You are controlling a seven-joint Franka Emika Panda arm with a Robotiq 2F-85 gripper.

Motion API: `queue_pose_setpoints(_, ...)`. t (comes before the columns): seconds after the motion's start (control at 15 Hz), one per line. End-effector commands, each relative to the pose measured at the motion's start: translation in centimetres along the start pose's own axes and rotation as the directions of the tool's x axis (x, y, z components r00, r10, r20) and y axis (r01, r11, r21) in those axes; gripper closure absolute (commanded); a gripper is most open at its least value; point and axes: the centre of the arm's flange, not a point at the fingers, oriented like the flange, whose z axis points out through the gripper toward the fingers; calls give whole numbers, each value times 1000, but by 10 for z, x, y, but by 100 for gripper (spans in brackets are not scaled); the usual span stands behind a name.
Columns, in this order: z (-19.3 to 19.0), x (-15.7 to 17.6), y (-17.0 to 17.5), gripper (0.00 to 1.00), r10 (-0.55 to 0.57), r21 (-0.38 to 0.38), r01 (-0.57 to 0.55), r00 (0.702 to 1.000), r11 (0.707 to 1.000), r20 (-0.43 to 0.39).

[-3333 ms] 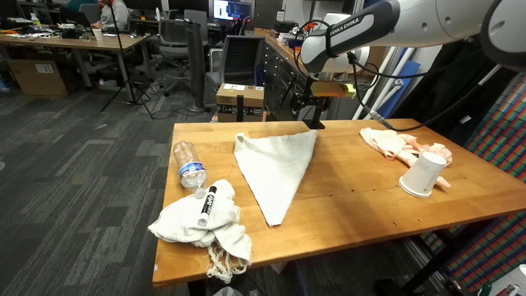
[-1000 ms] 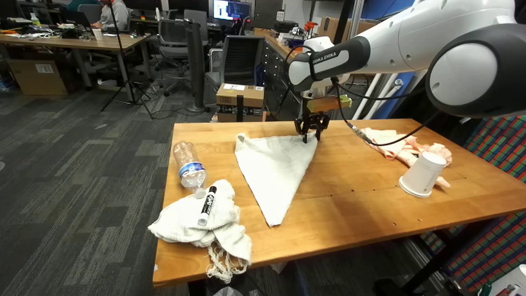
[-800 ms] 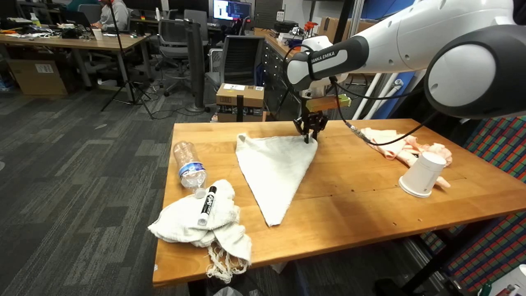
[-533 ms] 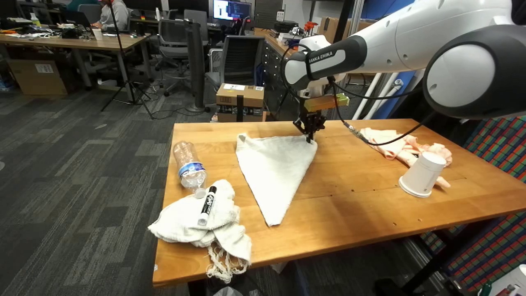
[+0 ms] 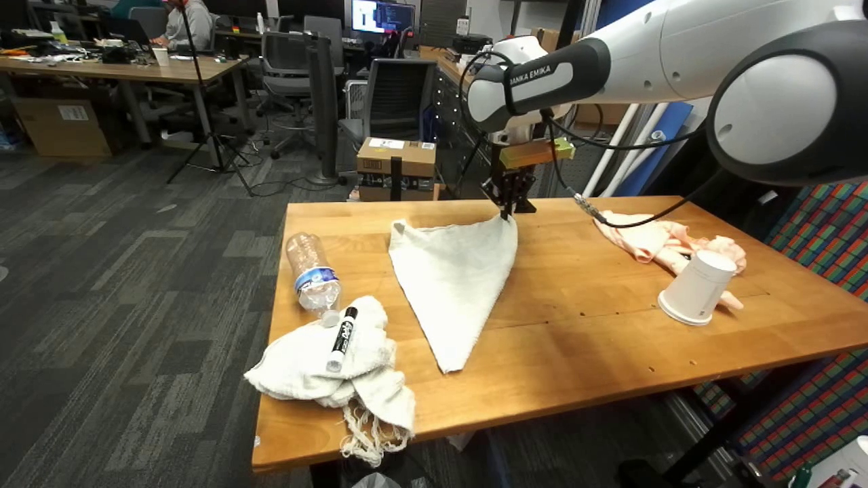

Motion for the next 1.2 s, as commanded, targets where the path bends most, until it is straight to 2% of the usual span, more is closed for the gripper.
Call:
queue_pose_setpoints(0.0, -36, -21, 1, 96, -29, -19, 28, 997, 999, -71)
queue_pose_setpoints(0.27, -64, -33, 2, 94, -30, -14, 28, 989, 1000, -142)
queue_pose_setpoints(0.53, -87, -64, -12, 95, -38, -11, 37, 985, 999, -167)
queue_pose_setpoints(0.73, -93, -90, -31, 95, -45, -29, 40, 986, 999, -161)
queue_pose_setpoints(1.13, -98, -153, -90, 95, -36, -93, 25, 992, 995, -125)
